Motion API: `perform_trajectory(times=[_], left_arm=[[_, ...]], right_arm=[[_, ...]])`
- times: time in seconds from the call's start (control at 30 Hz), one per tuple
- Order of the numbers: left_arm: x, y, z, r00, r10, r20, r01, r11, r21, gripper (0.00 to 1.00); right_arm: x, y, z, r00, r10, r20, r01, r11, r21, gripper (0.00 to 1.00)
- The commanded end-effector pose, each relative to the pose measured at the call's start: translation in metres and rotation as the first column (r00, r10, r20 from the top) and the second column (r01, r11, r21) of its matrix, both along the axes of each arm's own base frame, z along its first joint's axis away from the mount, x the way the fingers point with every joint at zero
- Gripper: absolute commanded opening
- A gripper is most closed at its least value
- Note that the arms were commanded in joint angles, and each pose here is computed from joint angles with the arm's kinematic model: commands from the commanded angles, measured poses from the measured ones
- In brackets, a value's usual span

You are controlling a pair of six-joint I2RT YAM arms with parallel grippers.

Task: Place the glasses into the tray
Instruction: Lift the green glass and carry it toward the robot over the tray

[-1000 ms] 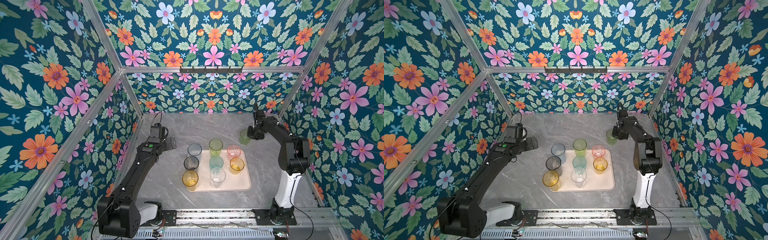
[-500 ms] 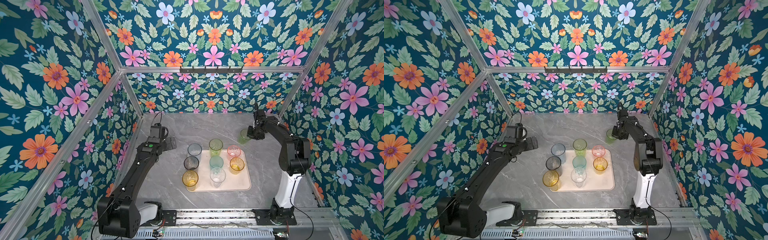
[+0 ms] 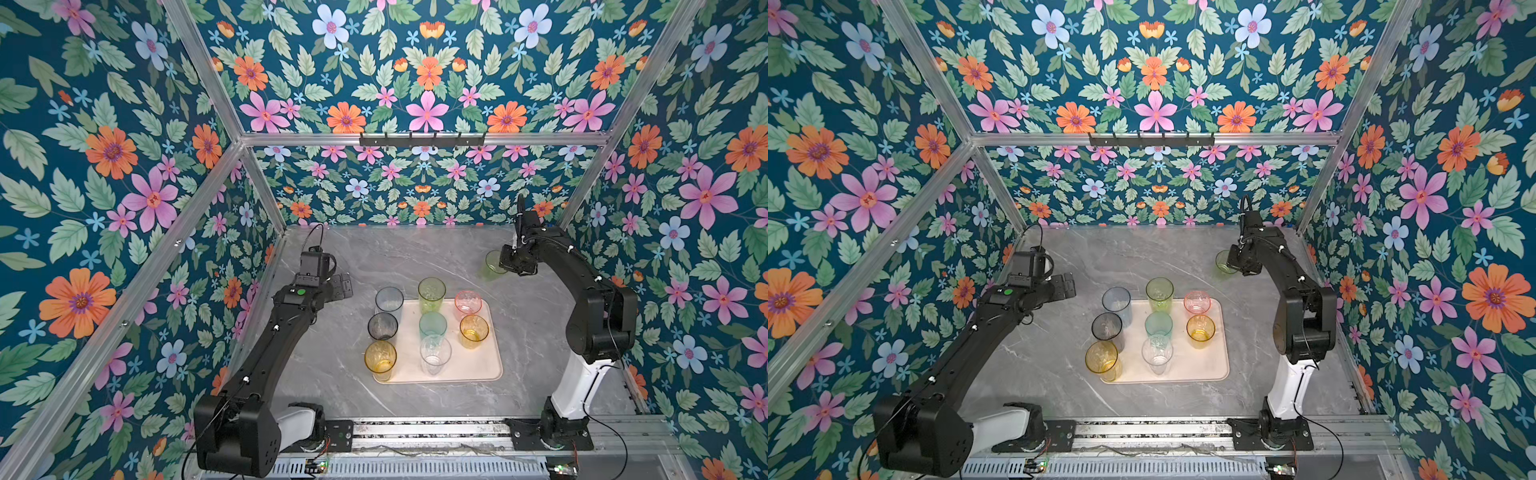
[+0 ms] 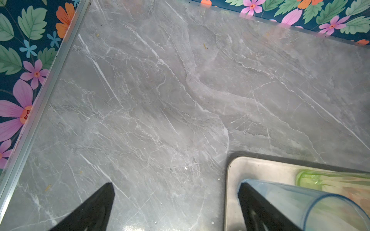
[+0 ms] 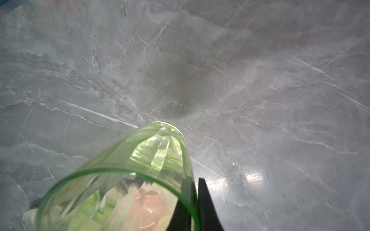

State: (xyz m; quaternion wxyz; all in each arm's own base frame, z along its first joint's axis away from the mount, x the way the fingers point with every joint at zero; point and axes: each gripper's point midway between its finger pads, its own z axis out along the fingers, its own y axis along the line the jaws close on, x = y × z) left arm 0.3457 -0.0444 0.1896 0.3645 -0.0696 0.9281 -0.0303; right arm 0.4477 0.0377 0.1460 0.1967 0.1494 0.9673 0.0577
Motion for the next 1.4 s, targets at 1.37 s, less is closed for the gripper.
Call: perform_trajectory(times=[1.37], left_arm=[[0.002, -0.001, 0.005, 1.000, -0.005, 0.015, 0.005, 1.000, -0.004, 0.99]], right_arm=[[-0.179, 0.021, 0.081, 0.993, 0.115, -0.008, -0.115, 0.993, -0.013, 0.00]])
